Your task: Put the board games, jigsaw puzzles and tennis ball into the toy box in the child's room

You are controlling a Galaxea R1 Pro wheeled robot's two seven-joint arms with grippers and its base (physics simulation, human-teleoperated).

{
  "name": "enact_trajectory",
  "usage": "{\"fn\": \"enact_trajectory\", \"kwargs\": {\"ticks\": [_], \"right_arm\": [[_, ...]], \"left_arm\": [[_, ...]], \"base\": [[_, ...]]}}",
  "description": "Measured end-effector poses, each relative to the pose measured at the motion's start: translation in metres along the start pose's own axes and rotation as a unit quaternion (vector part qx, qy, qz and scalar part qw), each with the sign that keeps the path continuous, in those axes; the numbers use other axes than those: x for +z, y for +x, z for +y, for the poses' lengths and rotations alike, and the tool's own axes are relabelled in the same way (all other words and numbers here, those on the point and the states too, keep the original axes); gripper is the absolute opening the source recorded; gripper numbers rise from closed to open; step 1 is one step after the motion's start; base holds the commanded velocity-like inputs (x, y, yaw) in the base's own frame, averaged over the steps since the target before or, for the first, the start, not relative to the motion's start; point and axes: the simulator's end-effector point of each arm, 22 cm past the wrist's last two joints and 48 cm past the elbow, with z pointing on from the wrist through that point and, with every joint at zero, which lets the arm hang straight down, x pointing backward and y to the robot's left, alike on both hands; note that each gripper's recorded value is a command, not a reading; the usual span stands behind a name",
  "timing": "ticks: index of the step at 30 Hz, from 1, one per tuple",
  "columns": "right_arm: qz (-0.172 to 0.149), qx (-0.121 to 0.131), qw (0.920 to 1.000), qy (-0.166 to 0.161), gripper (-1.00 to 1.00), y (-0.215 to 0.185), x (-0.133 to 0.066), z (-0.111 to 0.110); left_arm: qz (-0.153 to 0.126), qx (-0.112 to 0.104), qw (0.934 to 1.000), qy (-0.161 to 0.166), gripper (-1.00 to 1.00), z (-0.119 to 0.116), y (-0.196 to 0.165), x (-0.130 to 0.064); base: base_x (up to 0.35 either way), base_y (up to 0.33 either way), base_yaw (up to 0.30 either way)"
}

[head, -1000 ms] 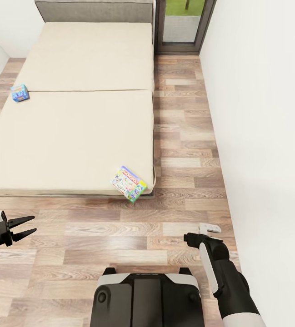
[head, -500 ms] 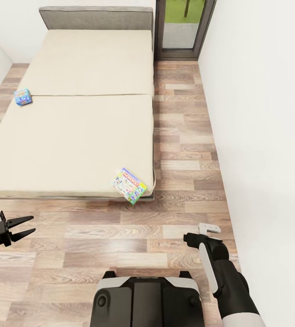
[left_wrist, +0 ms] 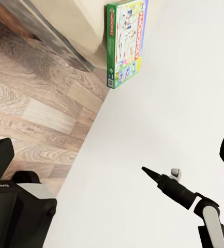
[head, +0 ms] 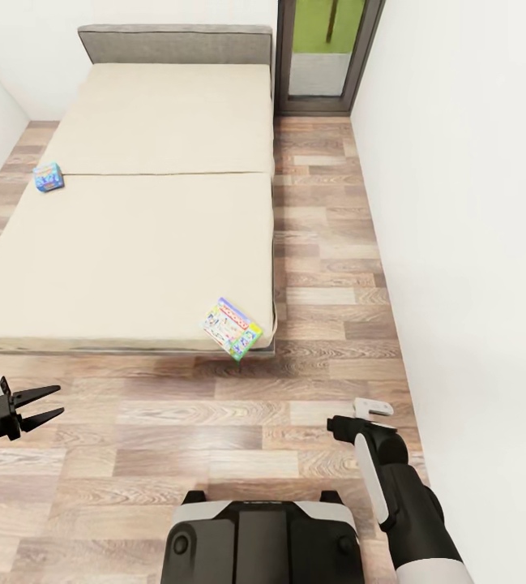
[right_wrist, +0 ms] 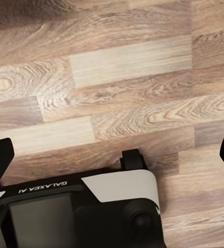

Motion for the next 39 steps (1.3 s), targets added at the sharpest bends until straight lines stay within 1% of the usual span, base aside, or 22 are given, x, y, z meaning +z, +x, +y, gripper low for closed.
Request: {"fn": "enact_trajectory", "kwargs": {"ticks": [11, 27, 39], "right_arm": [[-0.007, 0.002, 1.0000, -0.007, 1.00, -0.006, -0.007, 0.008], [-0.021, 0.003, 0.9997, -0.010, 1.00, -0.018, -0.018, 0.010], [-0.029, 0.005, 0.9995, -0.013, 1.00, -0.024, -0.025, 0.011]], "left_arm": [[-0.001, 0.005, 1.0000, 0.008, 1.00, -0.009, 0.000, 0.001], [-0.008, 0.013, 0.9998, 0.015, 1.00, -0.022, -0.005, -0.005], [-0.007, 0.017, 0.9995, 0.024, 1.00, -0.032, -0.004, -0.002]], "base": [[-0.008, 0.000, 0.000], [0.000, 0.000, 0.000], [0.000, 0.000, 0.000]]}}
